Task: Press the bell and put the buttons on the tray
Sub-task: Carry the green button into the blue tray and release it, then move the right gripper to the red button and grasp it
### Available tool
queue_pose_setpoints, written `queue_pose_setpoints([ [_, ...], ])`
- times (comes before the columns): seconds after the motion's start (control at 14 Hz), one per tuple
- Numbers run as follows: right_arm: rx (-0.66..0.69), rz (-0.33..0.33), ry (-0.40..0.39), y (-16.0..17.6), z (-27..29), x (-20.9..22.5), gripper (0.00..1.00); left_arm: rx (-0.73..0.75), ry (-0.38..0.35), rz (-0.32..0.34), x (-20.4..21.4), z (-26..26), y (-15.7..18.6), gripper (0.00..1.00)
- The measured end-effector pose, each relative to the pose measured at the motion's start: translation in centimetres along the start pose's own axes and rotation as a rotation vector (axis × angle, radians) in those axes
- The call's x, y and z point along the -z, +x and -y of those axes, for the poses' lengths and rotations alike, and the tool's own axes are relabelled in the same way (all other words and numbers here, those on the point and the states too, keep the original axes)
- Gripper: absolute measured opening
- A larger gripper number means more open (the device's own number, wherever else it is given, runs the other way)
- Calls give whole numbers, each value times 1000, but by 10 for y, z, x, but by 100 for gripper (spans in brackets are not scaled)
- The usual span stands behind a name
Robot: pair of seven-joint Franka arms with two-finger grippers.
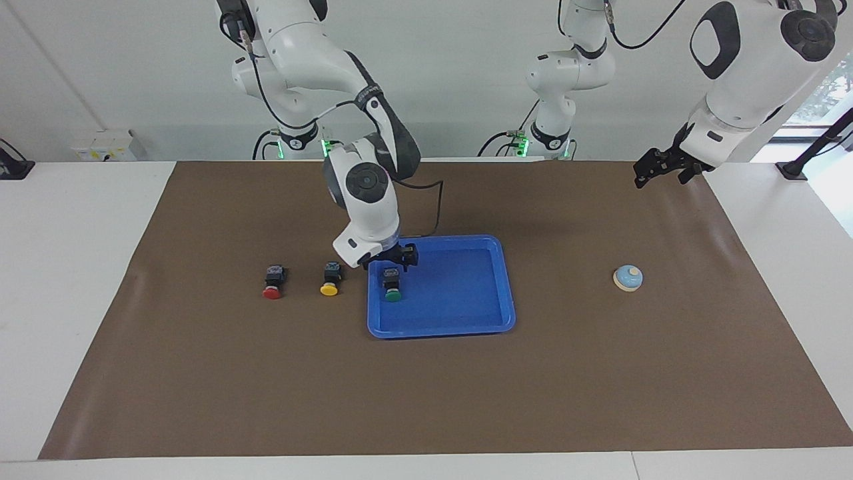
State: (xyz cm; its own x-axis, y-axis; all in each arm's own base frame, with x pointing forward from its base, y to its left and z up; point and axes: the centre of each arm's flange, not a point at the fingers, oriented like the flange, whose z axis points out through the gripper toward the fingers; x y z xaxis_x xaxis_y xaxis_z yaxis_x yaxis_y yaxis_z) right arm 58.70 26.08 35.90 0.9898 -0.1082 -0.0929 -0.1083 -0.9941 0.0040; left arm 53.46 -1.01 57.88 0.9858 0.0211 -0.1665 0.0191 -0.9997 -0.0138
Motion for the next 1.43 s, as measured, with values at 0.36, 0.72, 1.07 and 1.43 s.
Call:
queue_pose_setpoints([
  [0.36,18,-6,6,41,-151,43,100,0,0,0,0,0,0,100],
  [0.72,24,16,8,25,-218,-11,100,0,0,0,0,0,0,100],
  [1.07,64,-17,14,6,-243,-46,100,0,0,0,0,0,0,100],
  [1.43,76,-40,17,-4,-257,-71,87,0,0,0,0,0,0,100],
])
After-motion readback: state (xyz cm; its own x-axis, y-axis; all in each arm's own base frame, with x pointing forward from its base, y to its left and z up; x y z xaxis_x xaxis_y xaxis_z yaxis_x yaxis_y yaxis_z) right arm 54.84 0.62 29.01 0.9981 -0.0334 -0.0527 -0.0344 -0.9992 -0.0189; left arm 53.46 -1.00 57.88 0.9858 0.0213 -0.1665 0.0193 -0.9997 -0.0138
